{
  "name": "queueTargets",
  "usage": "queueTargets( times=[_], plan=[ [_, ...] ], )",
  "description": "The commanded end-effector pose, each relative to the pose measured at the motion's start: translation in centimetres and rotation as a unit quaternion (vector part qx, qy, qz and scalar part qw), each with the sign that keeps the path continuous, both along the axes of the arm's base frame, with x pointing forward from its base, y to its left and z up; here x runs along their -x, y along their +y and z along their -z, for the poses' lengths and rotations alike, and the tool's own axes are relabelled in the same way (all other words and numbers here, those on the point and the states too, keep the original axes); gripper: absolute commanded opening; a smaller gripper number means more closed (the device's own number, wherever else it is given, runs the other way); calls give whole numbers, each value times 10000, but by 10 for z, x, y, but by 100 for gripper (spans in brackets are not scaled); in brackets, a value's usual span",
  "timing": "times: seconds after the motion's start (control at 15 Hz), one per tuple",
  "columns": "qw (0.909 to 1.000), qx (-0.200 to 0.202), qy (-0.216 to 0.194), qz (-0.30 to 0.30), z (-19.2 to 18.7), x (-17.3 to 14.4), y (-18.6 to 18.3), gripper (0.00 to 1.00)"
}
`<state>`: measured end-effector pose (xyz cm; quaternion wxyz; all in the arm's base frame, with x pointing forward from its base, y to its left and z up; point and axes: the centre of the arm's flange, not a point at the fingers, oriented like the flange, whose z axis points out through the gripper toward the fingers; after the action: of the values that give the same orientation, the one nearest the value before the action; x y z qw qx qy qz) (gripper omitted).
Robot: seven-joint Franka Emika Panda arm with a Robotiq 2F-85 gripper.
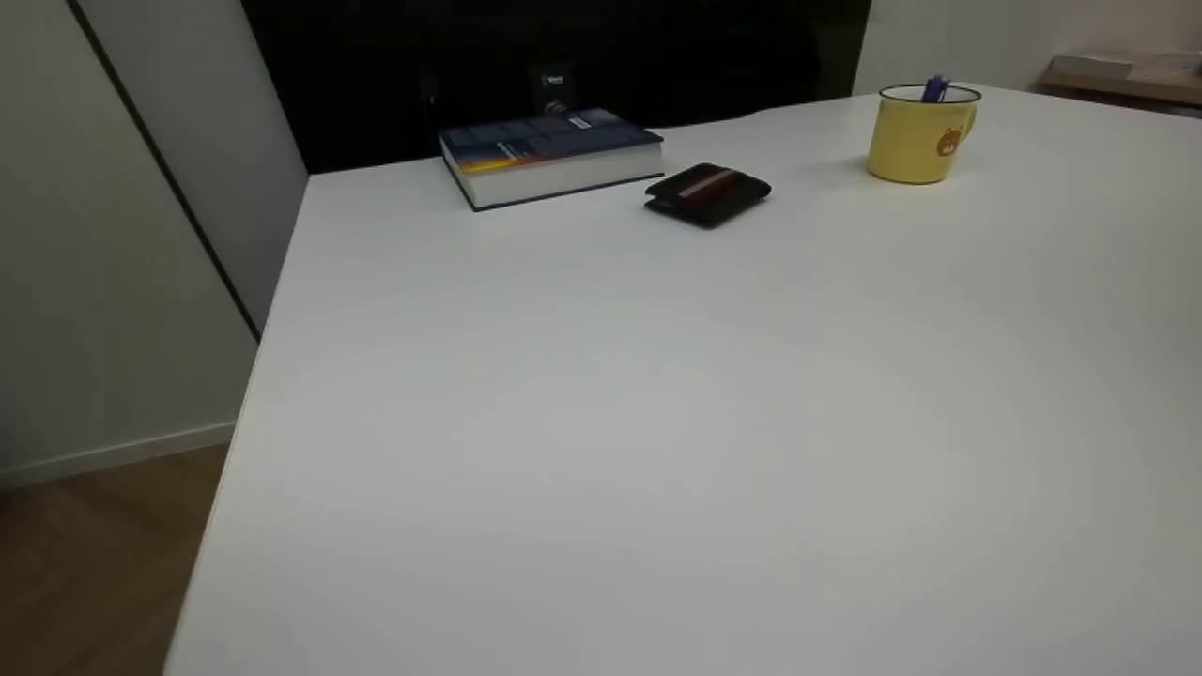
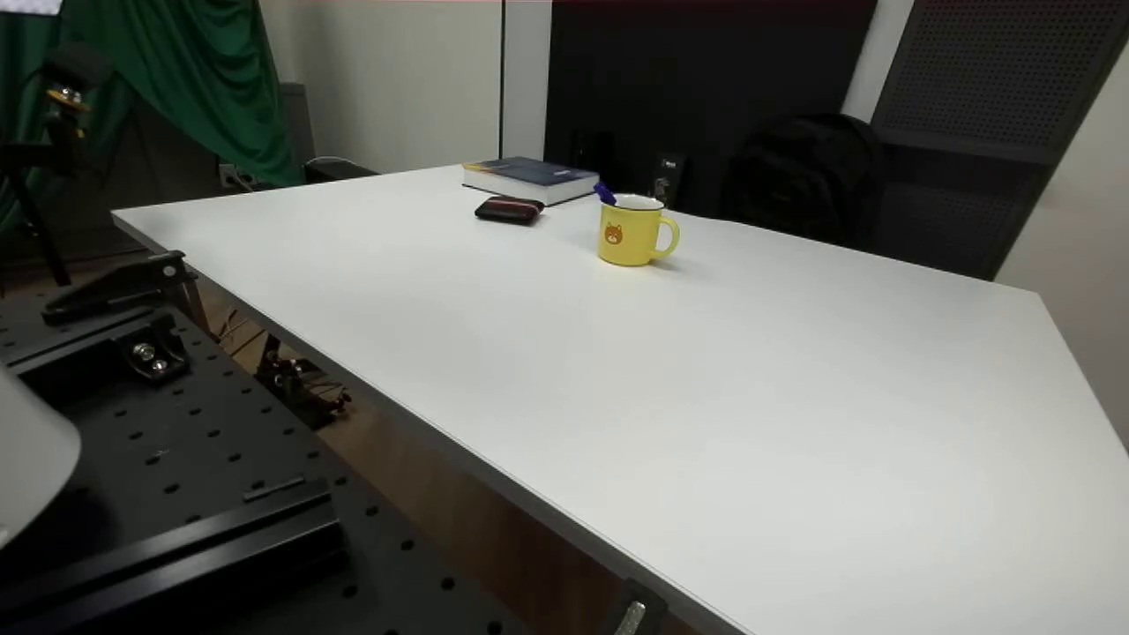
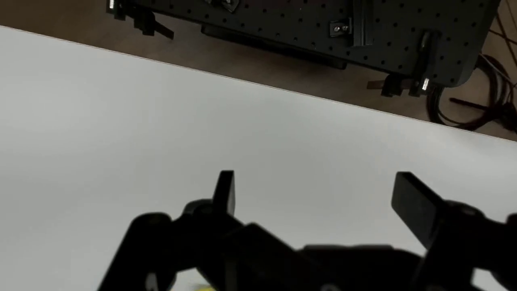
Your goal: Remove the blue marker from the mug, place the marker back in the mug, take the marker out of the mug
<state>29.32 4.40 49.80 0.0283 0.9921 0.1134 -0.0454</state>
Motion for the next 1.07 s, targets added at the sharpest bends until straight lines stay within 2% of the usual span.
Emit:
queueTargets(
  times=[0.0, 0.33, 0.67, 1.0],
  plan=[
    [9996, -12, -11, 297, -9, -20, -44, 100],
    [9981, -130, -78, 601, -21, -45, -107, 100],
    [9967, -531, -294, 548, -22, -90, -171, 100],
    [9963, -690, -189, 474, -14, -131, -213, 100]
  ],
)
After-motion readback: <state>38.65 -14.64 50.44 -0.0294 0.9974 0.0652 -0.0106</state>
